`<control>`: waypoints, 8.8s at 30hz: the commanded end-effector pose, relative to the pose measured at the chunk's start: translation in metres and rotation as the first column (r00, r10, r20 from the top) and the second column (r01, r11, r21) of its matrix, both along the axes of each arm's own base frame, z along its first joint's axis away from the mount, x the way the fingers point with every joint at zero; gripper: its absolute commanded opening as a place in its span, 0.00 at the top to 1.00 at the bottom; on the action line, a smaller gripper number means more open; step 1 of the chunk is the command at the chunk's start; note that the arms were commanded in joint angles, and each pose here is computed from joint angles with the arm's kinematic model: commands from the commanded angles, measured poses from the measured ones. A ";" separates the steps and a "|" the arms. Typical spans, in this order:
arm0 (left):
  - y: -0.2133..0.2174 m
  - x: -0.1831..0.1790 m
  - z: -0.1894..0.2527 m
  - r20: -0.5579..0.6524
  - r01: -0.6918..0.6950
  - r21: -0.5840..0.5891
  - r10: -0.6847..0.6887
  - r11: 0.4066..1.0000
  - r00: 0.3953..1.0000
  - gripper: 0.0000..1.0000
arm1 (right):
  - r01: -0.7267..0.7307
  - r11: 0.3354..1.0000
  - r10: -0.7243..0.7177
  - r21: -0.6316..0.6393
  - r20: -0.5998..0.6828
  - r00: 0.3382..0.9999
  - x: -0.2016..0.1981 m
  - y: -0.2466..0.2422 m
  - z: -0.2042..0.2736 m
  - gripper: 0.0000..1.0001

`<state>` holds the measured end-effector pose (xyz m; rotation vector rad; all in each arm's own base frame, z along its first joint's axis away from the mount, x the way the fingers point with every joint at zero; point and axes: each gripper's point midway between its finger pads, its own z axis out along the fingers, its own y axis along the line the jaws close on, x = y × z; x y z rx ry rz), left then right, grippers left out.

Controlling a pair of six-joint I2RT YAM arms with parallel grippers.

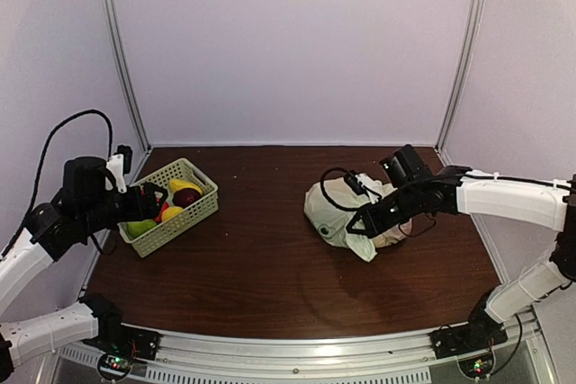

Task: Untie the knot of the plastic bag and take out the fruit
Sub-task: Move the takeout bag to the center of the board, then adjust the takeout bag at the center of the board, then untie the bag handles from the takeout bag.

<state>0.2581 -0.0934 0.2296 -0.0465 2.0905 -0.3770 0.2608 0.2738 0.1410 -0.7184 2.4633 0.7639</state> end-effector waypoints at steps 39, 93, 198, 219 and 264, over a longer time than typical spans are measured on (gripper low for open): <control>-0.296 -0.087 0.000 0.045 0.583 -0.143 -0.583 0.800 0.811 0.10 | 0.464 0.886 -0.463 0.010 0.081 0.883 -0.074 -0.088 0.012 0.09; -0.265 -0.065 -0.046 -0.183 0.438 -0.005 -0.432 0.899 0.883 0.22 | 0.281 0.950 -0.296 0.137 0.107 0.949 -0.045 -0.011 0.015 0.45; -0.241 -0.064 -0.087 -0.190 0.340 -0.312 -0.409 0.887 0.892 1.00 | 0.142 0.986 -0.152 0.088 0.123 0.981 -0.098 0.050 -0.035 1.00; -0.264 -0.070 -0.074 -0.150 0.441 -0.341 -0.511 0.831 0.847 1.00 | 0.081 0.994 -0.097 0.074 0.242 0.965 -0.087 0.063 0.033 0.36; -0.235 -0.063 -0.069 -0.132 0.358 -0.382 -0.434 0.852 0.891 1.00 | 0.176 0.984 -0.177 0.022 0.205 0.963 -0.082 0.043 -0.008 1.00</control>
